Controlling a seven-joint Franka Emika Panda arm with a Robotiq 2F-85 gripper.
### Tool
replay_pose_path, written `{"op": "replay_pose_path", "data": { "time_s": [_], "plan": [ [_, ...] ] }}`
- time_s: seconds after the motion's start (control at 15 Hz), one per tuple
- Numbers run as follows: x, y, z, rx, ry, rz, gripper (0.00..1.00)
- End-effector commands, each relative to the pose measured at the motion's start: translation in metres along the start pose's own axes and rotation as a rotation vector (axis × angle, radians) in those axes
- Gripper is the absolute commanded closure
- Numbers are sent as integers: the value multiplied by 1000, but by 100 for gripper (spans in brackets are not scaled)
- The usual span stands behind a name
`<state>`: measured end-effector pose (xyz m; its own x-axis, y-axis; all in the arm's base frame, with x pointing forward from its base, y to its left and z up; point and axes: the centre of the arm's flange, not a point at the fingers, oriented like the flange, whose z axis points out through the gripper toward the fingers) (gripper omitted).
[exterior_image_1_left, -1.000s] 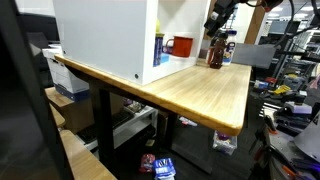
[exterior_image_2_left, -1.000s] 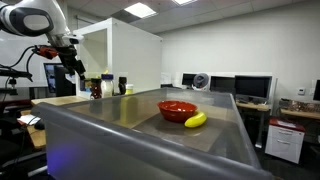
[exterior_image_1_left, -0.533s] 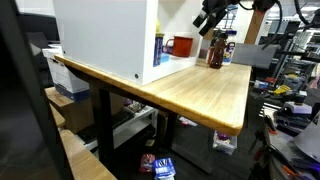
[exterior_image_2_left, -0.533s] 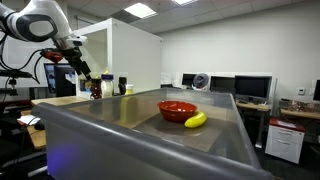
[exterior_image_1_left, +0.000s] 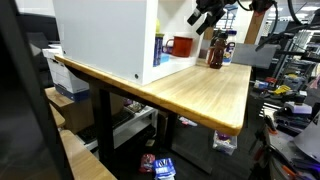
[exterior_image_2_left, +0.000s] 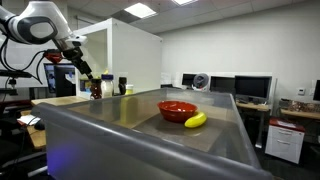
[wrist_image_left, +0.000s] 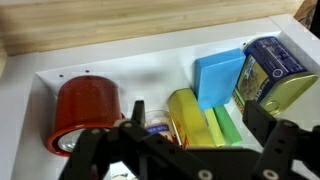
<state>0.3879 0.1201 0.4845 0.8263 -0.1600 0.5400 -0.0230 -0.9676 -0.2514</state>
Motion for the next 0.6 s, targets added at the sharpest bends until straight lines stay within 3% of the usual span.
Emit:
{"op": "replay_pose_path", "data": {
  "time_s": [0.0, 0.53],
  "plan": [
    [6, -10, 0, -18, 41, 103, 0],
    [26, -13, 13, -44, 50, 196, 0]
  ]
}}
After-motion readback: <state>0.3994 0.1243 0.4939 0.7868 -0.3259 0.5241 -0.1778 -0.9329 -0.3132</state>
